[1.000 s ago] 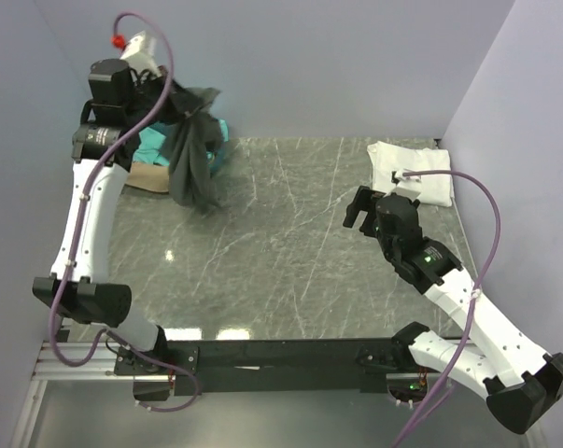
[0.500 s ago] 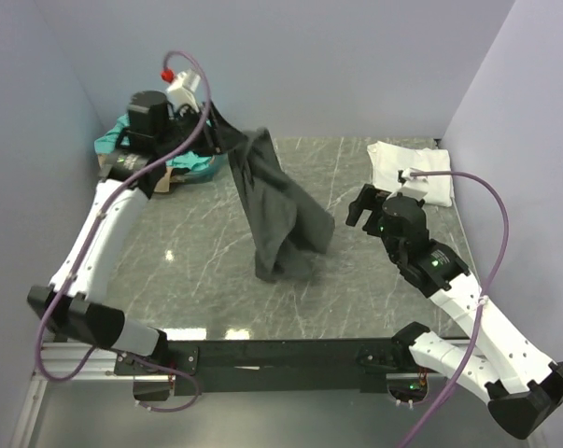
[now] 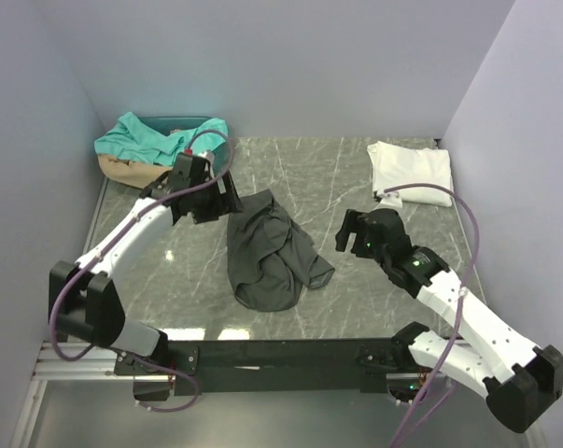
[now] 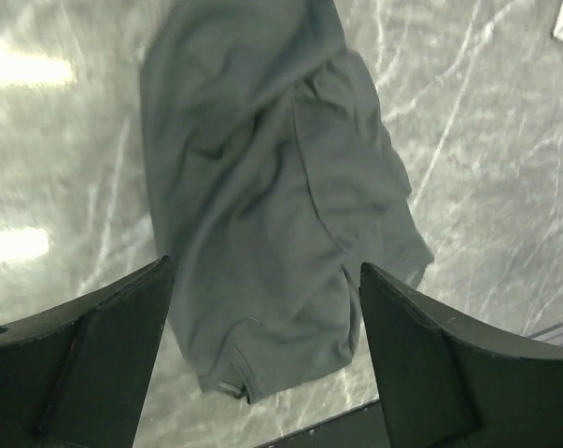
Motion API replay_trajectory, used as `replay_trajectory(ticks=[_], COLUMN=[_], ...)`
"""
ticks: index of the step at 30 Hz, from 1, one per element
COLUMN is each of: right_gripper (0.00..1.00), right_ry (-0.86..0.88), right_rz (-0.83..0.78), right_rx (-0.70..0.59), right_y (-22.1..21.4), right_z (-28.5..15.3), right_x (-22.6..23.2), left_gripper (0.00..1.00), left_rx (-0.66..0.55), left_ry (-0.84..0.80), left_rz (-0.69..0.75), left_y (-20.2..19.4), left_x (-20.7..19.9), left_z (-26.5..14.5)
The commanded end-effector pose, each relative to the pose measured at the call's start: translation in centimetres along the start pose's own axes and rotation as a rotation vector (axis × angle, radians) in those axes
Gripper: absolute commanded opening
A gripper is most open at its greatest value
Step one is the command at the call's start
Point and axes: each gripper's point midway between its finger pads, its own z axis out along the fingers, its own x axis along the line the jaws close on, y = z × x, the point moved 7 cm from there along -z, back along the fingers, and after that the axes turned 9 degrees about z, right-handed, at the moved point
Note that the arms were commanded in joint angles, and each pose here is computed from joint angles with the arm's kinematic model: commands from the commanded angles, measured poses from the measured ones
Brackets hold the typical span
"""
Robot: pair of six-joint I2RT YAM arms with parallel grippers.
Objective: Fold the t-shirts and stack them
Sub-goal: Move the tshirt to the center of the board, then flatten the tshirt out
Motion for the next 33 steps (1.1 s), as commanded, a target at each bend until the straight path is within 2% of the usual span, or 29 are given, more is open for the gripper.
replay_trajectory(ticks=[1,8,13,19,26,33], right_gripper=[0.89,0.89,0.87,0.83,0.72,0.68], right_ry=[0.078,0.113,0.13,0.145,0.139,0.13], right_rz=[0.004,0.004,0.021,0.013,-0.014,-0.039], right_rx=[0.09,0.205,0.265,0.308,0.345,0.36], right_y=[-1.5,-3.9,-4.9,-5.7,-6.4,-6.9], right_z=[1.0,4.1,6.2,8.2,10.2,11.5], right_x=[1.1,2.1,3.0,3.8,4.1,4.1], left_gripper=[0.86,0.84,0.84,0.83,0.8,0.72], left_rx=[-0.052,0.001,0.087,0.157,0.213,0.276], left_ry=[-0.035,-0.095,-0.028,0.082,0.084,0.093], left_rz=[-0.014,-0.01,0.057,0.108,0.097,0.102], left_y=[-1.6,-5.2,-7.3,-9.2,-10.8,-11.9], left_x=[-1.6,-4.7,-6.2,-6.1,-5.8,-5.4], left_z=[-1.4,-0.4,2.0,3.4,5.1,6.6])
